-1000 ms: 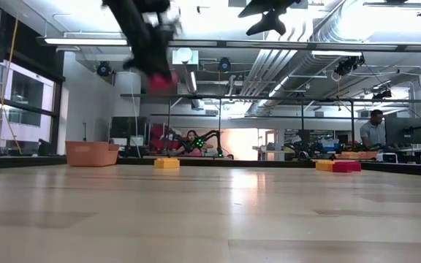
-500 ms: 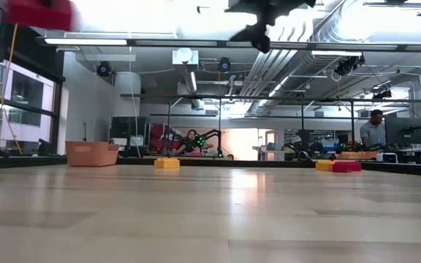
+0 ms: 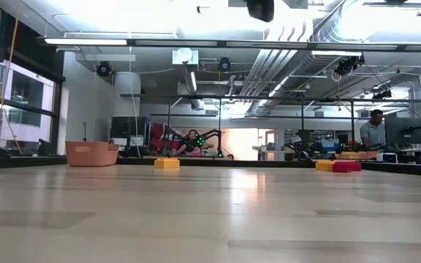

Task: Sort blocks
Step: Put the red game piece into the bottom left blue bin

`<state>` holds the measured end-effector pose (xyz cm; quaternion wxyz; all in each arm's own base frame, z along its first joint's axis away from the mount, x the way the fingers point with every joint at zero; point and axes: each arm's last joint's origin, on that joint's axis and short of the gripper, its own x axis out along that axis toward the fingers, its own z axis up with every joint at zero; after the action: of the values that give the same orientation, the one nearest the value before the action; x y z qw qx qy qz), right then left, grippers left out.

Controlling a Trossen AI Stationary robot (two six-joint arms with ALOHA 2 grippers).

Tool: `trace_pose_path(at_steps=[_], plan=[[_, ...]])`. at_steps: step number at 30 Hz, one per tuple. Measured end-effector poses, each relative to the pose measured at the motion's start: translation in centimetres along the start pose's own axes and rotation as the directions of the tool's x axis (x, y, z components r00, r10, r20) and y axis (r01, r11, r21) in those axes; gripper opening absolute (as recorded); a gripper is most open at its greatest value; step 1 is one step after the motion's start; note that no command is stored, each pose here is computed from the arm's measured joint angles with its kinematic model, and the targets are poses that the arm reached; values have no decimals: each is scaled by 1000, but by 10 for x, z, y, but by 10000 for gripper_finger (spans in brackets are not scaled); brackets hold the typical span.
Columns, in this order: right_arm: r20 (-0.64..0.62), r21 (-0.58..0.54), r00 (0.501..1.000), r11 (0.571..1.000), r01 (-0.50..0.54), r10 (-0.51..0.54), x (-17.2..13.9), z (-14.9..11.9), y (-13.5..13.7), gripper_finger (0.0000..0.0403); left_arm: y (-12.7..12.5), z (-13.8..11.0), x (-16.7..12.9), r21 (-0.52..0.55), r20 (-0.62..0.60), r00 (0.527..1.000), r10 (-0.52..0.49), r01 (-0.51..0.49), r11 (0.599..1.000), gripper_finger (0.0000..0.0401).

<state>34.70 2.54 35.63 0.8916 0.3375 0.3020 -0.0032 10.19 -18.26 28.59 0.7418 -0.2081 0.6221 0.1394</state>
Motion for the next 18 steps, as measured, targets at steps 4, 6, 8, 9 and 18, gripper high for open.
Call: trace_pose_path(at_steps=[4, 6, 8, 9, 18], plan=[[12, 32, 1000, 999, 19, -20, 3, -17, 19, 189, -5, -9, 7, 32, -37, 999, 38, -37, 999, 137], [13, 41, 1000, 999, 21, -21, 3, -23, 26, 189, -8, -12, 10, 41, -45, 998, 54, -52, 998, 169], [3, 44, 1000, 999, 11, -11, 4, -29, 32, 189, -9, -13, 13, 59, -56, 996, 66, -62, 996, 200], [-3, 47, 1000, 999, 6, -6, 4, -31, 35, 189, -10, -12, 13, 68, -56, 996, 69, -65, 996, 214], [46, 51, 999, 998, -26, 24, -18, -44, 57, 189, -9, 13, 7, 15, 200, 980, -3, 0, 1000, 266]])
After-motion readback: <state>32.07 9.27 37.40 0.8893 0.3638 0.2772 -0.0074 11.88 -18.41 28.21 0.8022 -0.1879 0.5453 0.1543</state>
